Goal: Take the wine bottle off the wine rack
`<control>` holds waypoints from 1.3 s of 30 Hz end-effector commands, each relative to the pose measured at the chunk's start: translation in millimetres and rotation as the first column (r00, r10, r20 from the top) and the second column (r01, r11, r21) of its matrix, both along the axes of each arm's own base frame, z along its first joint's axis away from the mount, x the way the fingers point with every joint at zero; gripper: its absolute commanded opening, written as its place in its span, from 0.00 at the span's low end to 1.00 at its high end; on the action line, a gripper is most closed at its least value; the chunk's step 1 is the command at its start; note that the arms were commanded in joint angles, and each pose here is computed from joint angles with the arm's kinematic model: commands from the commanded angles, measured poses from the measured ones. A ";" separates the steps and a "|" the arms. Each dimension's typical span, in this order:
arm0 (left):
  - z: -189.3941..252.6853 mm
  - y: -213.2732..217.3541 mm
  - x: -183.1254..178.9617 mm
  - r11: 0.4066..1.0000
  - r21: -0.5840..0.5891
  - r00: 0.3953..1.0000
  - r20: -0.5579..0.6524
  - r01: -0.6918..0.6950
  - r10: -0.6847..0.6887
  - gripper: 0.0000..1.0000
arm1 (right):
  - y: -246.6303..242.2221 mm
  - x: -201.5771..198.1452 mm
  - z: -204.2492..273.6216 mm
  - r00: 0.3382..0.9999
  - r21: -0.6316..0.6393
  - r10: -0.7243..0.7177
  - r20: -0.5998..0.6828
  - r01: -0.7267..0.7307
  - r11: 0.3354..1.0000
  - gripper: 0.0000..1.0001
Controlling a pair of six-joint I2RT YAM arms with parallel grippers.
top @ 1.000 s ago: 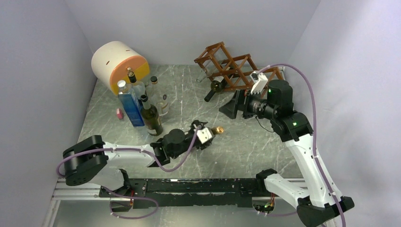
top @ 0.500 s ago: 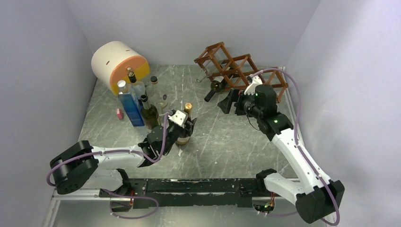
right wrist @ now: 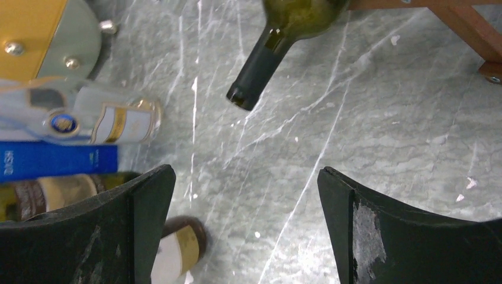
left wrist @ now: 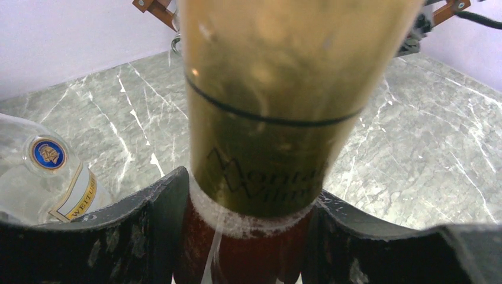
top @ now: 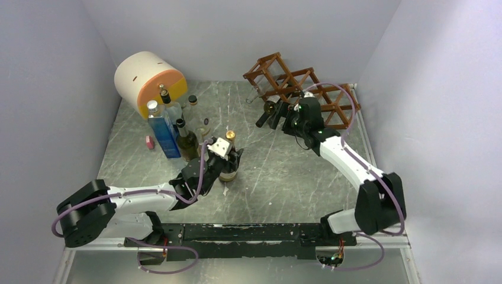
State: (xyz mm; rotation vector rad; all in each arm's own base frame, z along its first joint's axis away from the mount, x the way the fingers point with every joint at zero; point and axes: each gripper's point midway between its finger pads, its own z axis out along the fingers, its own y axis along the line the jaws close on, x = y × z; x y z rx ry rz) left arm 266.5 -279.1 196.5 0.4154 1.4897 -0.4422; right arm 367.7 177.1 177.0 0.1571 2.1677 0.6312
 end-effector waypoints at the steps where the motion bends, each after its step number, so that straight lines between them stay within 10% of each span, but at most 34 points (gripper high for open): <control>1: 15.3 2.5 1.2 1.000 0.009 1.000 0.017 -0.002 0.002 0.65 | 2.6 41.3 23.5 0.989 0.068 -0.118 0.087 0.112 0.991 0.95; 7: 20.7 -5.6 -9.1 0.997 0.020 0.997 -0.001 0.077 -0.077 1.00 | 11.1 66.8 -5.5 0.977 0.121 -0.201 0.074 0.192 0.974 0.93; 22: 51.2 -5.0 -38.1 0.979 0.006 0.976 -0.076 0.205 -0.204 1.00 | 35.7 112.4 -83.8 0.916 0.121 -0.399 0.041 0.391 0.912 0.90; 39: 127.9 24.6 -58.9 0.978 -0.048 0.974 -0.090 0.203 -0.207 1.00 | 49.3 152.0 -115.2 0.870 0.153 -0.490 0.060 0.477 0.866 0.64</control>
